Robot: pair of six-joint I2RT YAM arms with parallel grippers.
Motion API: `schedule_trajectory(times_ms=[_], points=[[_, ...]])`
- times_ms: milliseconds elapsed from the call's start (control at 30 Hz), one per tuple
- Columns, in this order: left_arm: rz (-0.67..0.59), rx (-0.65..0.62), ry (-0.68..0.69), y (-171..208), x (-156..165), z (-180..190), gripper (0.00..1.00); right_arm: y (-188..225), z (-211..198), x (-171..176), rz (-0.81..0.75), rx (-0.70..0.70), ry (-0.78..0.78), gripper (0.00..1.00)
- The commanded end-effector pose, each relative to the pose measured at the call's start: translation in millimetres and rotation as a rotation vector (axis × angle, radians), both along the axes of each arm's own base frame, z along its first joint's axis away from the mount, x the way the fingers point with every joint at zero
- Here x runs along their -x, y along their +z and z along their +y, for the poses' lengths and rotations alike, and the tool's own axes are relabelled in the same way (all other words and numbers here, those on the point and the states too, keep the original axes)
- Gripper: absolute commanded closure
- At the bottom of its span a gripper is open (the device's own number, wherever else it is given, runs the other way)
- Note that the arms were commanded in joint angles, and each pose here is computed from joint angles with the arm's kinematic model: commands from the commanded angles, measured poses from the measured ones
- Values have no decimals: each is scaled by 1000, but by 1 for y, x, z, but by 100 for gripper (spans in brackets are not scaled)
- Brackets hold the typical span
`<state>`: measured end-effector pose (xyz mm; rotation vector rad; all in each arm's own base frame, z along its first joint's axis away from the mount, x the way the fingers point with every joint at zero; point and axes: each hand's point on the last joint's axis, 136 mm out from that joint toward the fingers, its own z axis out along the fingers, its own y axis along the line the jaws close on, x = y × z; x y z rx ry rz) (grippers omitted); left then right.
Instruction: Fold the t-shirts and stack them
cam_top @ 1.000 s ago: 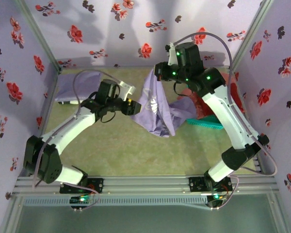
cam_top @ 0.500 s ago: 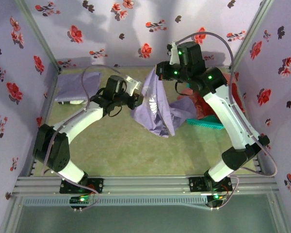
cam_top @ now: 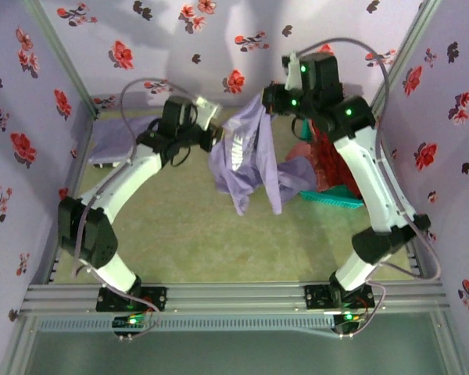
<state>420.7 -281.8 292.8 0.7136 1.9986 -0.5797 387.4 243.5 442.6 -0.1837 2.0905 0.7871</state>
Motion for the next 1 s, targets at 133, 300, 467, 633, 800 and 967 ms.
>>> schedule_trajectory(times_ms=[133,300,467,633,800,967], points=[[-95,-100,151,70,-39,48,100,61,12,11,-106,-64,66,100],[-96,-102,219,64,-19,80,100,19,40,66,-30,48,109,100],[55,-163,263,-9,28,116,100,-87,68,137,183,1,72,100],[160,-295,343,-87,75,164,100,-182,91,196,375,-18,56,39],[213,-375,456,-115,97,207,100,-189,53,186,308,105,-56,24],[338,-398,597,-131,116,246,100,-186,7,150,309,118,-177,21]])
